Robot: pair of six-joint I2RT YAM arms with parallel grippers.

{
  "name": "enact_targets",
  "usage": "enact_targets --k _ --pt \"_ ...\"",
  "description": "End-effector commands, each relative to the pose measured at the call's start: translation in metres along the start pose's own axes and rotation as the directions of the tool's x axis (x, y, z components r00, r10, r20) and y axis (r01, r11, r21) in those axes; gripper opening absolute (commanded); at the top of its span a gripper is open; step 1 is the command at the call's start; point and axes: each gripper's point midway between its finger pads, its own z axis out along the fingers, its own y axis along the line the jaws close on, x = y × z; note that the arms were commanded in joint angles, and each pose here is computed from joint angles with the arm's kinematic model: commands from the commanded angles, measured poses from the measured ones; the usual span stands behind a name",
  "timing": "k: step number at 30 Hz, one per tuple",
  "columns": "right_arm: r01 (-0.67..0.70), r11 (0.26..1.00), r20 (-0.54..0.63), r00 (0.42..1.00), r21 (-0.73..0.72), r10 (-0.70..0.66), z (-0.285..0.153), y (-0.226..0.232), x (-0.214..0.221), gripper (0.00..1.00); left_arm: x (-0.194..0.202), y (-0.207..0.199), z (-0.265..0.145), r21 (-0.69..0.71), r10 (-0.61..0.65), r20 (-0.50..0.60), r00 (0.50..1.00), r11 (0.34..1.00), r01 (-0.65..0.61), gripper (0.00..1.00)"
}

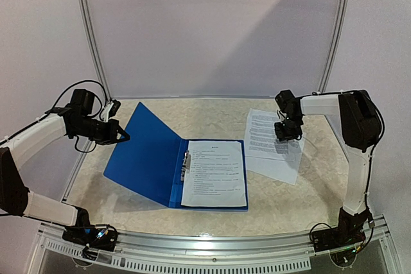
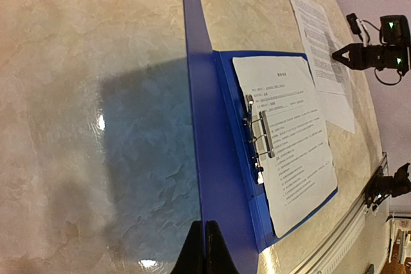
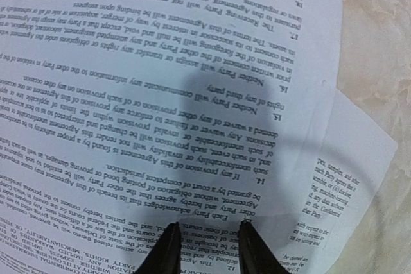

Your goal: Put the files into the folder

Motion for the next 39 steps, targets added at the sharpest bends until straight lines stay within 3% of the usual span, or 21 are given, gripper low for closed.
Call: enact_targets --k 1,5,15,20,24,26,28,34,39 --pt "0.035 0.999 -0.188 0.981 -0.034 -0.041 0.006 -0.001 0.062 0.27 0.004 0.001 0.001 0.004 -0.003 -0.007 1.000 1.000 0.003 0.00" --pt "0.043 0.997 -0.219 0.974 -0.056 -0.055 -0.003 -0.003 0.081 0.24 0.003 0.000 -0.001 0.005 0.001 -0.003 1.000 1.000 -0.001 0.00" --pt "0.028 0.999 -0.284 0.958 -0.019 -0.032 -0.046 -0.032 0.150 0.30 0.003 0.000 -0.002 0.007 0.001 -0.001 1.000 1.000 -0.001 0.00" --pt "-0.013 0.996 -0.135 0.991 -0.089 0.001 -0.089 -0.033 0.107 0.42 0.003 0.000 -0.001 0.008 -0.002 -0.002 1.000 1.000 0.002 0.00" --pt "-0.141 0.987 -0.028 0.990 -0.080 0.139 -0.102 -0.069 0.054 0.68 0.002 -0.001 -0.003 0.007 0.004 0.007 1.000 1.000 -0.004 0.00" --pt "-0.185 0.981 -0.024 0.983 -0.050 0.184 -0.093 -0.082 0.038 0.81 0.001 -0.001 -0.004 0.004 0.007 0.011 1.000 1.000 -0.007 0.00" --pt "-0.197 0.980 -0.024 0.980 -0.001 0.197 -0.082 -0.090 0.025 0.86 0.001 -0.001 -0.004 0.005 0.006 0.008 1.000 1.000 -0.007 0.00" --pt "-0.245 0.967 -0.129 0.959 0.066 0.252 -0.021 -0.103 0.019 0.90 0.002 -0.001 -0.003 0.005 0.005 0.005 1.000 1.000 -0.005 0.00" --pt "-0.273 0.962 -0.238 0.936 -0.025 0.260 0.014 -0.082 0.034 0.89 0.002 -0.001 -0.002 0.009 0.003 0.003 1.000 1.000 -0.003 0.00"
